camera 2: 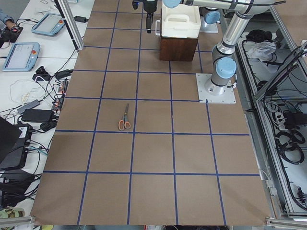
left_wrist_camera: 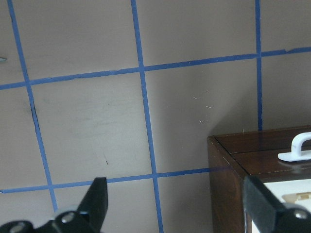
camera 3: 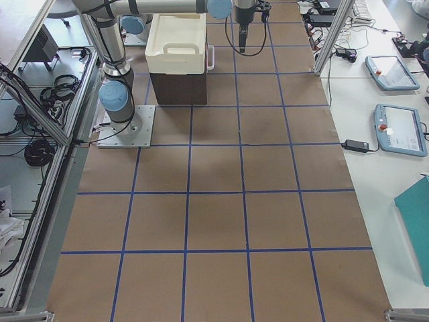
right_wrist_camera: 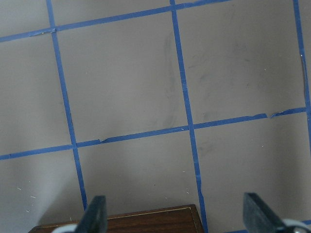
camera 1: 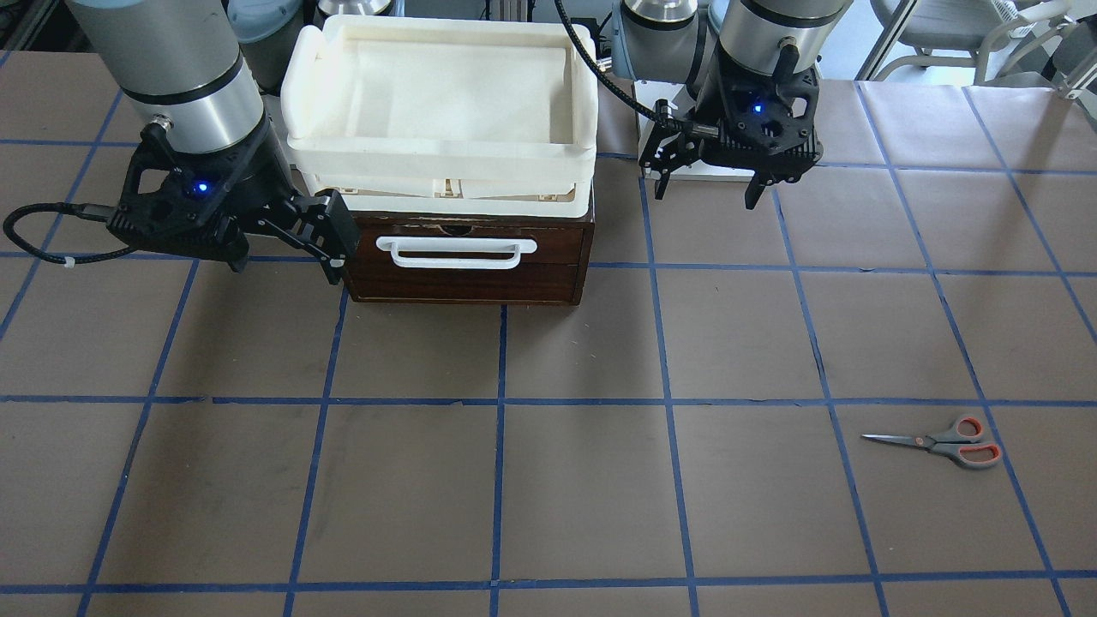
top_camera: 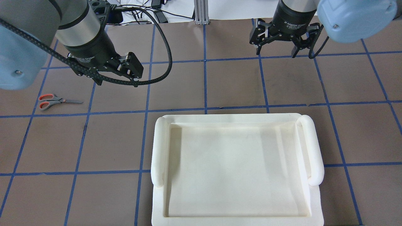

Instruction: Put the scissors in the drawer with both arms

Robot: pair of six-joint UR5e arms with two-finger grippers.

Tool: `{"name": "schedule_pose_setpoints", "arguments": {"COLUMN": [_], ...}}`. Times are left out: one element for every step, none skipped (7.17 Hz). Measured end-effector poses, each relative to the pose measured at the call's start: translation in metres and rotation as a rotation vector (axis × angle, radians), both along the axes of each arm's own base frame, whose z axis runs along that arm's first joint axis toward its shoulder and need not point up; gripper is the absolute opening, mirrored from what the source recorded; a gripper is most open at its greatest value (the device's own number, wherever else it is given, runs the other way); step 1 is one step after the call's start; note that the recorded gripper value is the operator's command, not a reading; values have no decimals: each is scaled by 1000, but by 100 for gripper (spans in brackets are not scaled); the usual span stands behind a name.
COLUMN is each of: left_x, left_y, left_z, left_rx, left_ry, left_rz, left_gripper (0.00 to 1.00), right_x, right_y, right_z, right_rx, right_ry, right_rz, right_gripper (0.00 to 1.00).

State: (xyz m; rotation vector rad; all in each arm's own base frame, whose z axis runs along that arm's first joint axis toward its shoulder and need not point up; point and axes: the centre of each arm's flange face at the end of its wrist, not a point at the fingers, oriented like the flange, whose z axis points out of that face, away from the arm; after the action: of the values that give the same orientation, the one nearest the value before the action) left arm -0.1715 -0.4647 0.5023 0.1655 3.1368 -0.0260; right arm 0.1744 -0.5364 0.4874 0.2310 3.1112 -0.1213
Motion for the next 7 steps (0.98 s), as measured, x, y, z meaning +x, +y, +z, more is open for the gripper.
{"name": "schedule_pose_setpoints", "arguments": {"left_x": [0,0,2,12,35,76,129], "left_y": [0,0,-3,-10,-19,-33,-52], "left_z": [0,0,1,1,-3,-13,-32], "left_rx": [0,0,-4,-5,7,32,61], "left_ry": [0,-1,-5,-21,-39,-43,-38], "left_rz": [-1,-3,-6,-15,-57,-112,-176], "left_gripper": [100,100,100,100,100,100,100], "right_x": [0,0,0,-1,-2,-2,-3], "right_y": [0,0,0,0,-1,-3,-3], "right_z": [0,0,0,0,3,4,2], "right_rx": [0,0,0,-3,-19,-36,-36], "right_ry": [1,3,5,6,8,9,19], "right_rz": [0,0,1,1,0,-4,-11], "right_gripper": [100,100,100,100,100,100,100]}}
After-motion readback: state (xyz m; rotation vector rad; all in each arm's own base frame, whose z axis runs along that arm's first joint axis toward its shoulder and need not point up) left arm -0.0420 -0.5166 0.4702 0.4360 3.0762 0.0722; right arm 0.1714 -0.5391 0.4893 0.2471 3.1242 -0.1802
